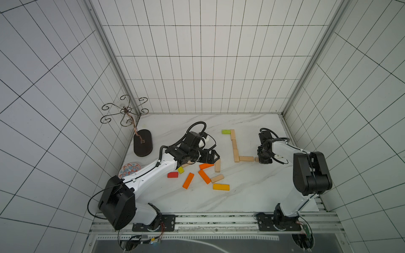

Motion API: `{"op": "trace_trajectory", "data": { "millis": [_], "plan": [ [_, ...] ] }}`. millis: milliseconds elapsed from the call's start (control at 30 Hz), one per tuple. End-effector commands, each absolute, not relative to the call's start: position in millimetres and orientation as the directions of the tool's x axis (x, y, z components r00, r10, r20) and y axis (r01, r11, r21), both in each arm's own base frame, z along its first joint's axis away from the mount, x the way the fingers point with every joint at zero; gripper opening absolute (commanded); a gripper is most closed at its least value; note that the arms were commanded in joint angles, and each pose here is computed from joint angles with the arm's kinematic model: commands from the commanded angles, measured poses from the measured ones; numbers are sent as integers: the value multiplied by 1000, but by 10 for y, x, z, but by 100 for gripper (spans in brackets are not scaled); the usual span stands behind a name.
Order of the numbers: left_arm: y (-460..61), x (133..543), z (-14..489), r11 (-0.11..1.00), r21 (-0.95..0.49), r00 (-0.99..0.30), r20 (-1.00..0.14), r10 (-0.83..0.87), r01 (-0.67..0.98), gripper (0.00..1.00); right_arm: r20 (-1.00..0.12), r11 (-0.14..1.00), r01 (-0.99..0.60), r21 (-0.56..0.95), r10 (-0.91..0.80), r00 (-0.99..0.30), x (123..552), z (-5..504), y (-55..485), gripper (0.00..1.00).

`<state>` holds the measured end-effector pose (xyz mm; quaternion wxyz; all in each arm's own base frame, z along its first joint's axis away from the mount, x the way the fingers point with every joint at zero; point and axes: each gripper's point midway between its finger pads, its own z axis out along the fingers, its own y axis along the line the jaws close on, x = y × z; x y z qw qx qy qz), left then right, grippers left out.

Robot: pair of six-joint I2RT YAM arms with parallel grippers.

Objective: Assemble a giraffe with building blocks
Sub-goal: Assemble the building block at the center of the board.

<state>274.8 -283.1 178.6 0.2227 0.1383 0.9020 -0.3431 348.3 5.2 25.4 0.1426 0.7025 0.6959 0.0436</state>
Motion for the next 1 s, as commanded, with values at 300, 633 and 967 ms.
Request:
{"op": "trace_trajectory", "data": {
  "millis": [300,633,967],
  "plan": [
    [-2835,2859,1923,711,-560,-845,-528,89,425,97,-123,5,966,259,992,28,3560,310,137,30],
    [-2791,2859,1910,714,-561,-846,-526,85,420,97,-123,19,968,251,992,13,3555,272,226,30],
    [-2758,2867,1879,717,-562,-851,-519,83,413,97,-126,16,970,242,992,15,3549,236,228,33]
  ]
}}
